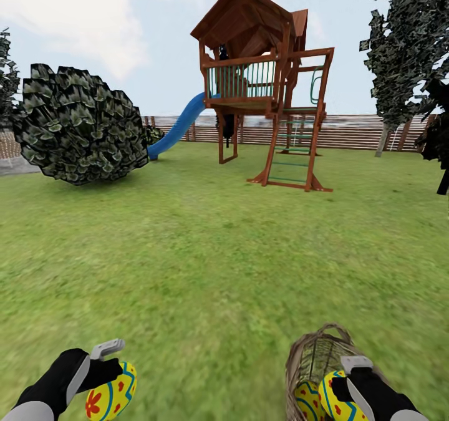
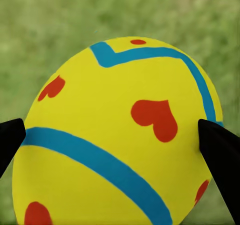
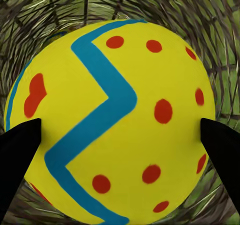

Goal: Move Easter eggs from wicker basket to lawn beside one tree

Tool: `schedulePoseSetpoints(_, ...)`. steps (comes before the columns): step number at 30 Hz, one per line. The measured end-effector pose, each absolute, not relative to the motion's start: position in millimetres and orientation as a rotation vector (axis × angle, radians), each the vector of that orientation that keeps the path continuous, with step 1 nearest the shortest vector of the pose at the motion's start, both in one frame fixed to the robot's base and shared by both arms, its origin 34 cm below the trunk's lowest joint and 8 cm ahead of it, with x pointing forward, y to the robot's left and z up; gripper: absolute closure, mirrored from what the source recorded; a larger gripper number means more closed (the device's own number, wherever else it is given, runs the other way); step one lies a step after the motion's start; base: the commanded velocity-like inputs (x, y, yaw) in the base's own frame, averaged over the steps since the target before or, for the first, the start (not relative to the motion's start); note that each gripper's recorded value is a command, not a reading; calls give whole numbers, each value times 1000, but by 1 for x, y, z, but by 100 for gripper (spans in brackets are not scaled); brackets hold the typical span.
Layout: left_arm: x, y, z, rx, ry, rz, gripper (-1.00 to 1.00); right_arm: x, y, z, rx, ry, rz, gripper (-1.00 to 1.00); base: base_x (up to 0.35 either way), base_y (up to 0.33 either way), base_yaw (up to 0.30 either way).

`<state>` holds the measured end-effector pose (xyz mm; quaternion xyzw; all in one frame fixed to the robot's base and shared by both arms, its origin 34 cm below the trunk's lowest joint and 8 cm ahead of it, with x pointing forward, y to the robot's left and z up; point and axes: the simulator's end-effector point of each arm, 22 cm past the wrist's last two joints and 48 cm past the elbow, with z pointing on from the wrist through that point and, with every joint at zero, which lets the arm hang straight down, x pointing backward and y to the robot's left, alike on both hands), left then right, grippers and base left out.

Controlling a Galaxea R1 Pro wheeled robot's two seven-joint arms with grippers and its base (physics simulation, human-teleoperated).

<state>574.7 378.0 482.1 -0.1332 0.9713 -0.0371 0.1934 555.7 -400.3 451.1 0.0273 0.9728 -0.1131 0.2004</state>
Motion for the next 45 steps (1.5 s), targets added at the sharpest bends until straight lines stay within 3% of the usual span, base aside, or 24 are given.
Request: schedulePoseSetpoints(45,567,323,545,-353,2800,-199,100,568,-390,537,70,2720,-298,100,0,0,0)
